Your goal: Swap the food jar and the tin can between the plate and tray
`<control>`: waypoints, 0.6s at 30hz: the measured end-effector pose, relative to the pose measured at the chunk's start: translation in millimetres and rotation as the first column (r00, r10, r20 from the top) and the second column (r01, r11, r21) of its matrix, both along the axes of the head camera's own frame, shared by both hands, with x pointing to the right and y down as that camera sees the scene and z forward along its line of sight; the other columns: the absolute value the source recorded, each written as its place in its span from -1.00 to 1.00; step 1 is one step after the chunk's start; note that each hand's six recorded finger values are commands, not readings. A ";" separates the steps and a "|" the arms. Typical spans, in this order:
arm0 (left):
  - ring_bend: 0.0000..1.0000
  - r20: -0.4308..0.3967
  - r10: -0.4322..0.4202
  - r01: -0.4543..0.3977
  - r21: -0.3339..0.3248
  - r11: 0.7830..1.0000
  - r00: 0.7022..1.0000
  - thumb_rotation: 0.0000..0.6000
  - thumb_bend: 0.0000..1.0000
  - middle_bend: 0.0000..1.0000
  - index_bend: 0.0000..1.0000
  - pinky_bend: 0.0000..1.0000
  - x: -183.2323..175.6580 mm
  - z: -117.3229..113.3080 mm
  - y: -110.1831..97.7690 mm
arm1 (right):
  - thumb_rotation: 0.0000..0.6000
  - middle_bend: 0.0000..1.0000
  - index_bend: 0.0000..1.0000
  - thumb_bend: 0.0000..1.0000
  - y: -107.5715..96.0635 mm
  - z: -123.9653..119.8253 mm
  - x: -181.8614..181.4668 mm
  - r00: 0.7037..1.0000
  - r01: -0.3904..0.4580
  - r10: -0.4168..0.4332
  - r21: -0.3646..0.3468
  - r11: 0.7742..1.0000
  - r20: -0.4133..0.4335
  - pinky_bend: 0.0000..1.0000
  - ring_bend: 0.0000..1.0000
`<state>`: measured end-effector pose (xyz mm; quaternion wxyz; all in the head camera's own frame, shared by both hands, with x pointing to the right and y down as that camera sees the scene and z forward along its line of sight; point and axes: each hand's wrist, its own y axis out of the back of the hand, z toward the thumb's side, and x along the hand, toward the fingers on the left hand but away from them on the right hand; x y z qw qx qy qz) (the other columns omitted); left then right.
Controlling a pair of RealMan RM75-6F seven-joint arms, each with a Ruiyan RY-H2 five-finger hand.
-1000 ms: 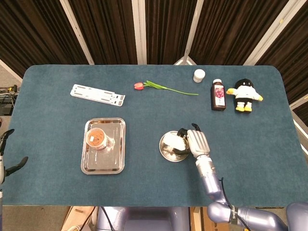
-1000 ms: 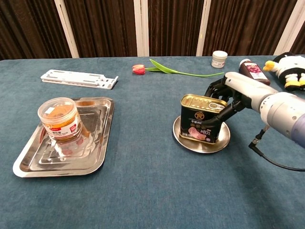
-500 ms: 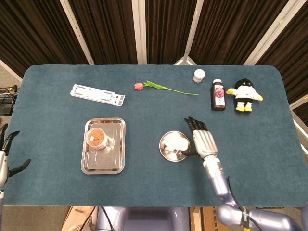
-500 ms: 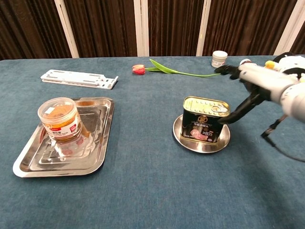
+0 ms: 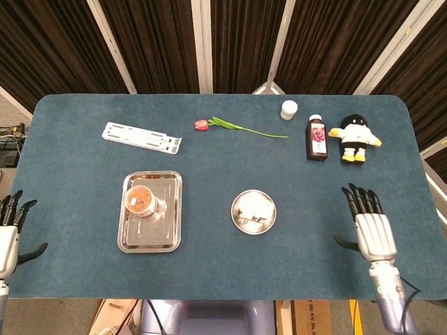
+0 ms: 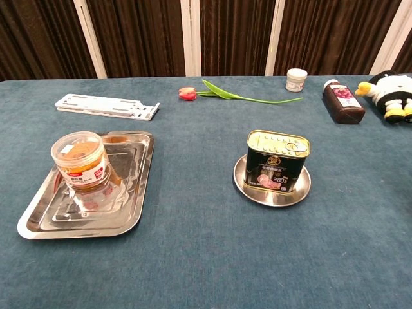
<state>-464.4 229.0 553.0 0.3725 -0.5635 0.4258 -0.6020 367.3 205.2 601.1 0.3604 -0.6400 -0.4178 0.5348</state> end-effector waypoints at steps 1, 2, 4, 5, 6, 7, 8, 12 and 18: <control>-1.00 0.002 0.000 0.000 -0.012 1.000 1.000 1.00 -0.69 -1.00 -0.66 -0.96 1.0 0.4 1.7 | 1.00 -0.95 -0.90 -0.93 4.2 -1.0 2.8 1.000 0.018 -0.018 0.007 1.000 -0.010 -1.00 -1.00; -1.00 0.000 0.000 0.000 -0.022 1.000 1.000 1.00 -0.69 -1.00 -0.66 -0.96 2.1 0.7 3.2 | 1.00 -0.95 -0.90 -0.93 8.3 -1.7 4.7 0.999 0.037 -0.037 0.009 0.999 -0.019 -1.00 -1.00; -1.00 -0.008 0.006 -0.006 -0.040 0.999 1.000 1.00 -0.69 -1.00 -0.66 -0.96 3.4 1.4 5.9 | 1.00 -0.95 -0.90 -0.93 16.4 -3.2 7.1 0.996 0.078 -0.077 0.011 0.997 -0.036 -1.00 -1.00; -1.00 -0.010 0.010 -0.011 -0.047 0.999 1.000 1.00 -0.69 -1.00 -0.66 -0.96 3.5 1.6 7.0 | 1.00 -0.95 -0.90 -0.93 18.9 -4.2 8.4 0.995 0.091 -0.091 0.014 0.996 -0.045 -1.00 -1.00; -1.00 -0.010 0.014 -0.014 -0.054 0.998 1.000 1.00 -0.69 -1.00 -0.67 -0.96 3.2 1.7 8.0 | 1.00 -0.95 -0.90 -0.93 21.2 -5.8 10.8 0.993 0.102 -0.101 0.020 0.995 -0.059 -1.00 -1.00; -1.00 -0.010 0.014 -0.014 -0.057 0.998 1.000 1.00 -0.69 -1.00 -0.67 -0.96 2.8 1.7 8.4 | 1.00 -0.95 -0.90 -0.93 22.2 -6.7 12.3 0.992 0.107 -0.105 0.023 0.994 -0.067 -1.00 -1.00; -1.00 -0.011 0.012 -0.013 -0.060 0.998 1.000 1.00 -0.69 -1.00 -0.67 -0.96 2.4 1.8 8.7 | 1.00 -0.95 -0.90 -0.93 22.6 -7.2 13.1 0.992 0.110 -0.108 0.024 0.994 -0.069 -1.00 -1.00; -1.00 -0.018 0.017 -0.018 -0.052 0.998 1.000 1.00 -0.69 -1.00 -0.67 -0.96 2.9 0.9 8.0 | 1.00 -0.95 -0.90 -0.93 23.2 -7.7 16.4 0.990 0.120 -0.118 0.015 0.993 -0.079 -1.00 -1.00; -1.00 -0.040 0.057 -0.059 -0.040 0.997 0.998 1.00 -0.69 -1.00 -0.67 -0.96 6.4 5.0 4.6 | 1.00 -0.95 -0.90 -0.93 23.0 -10.6 19.7 0.990 0.112 -0.110 0.010 0.994 -0.084 -1.00 -1.00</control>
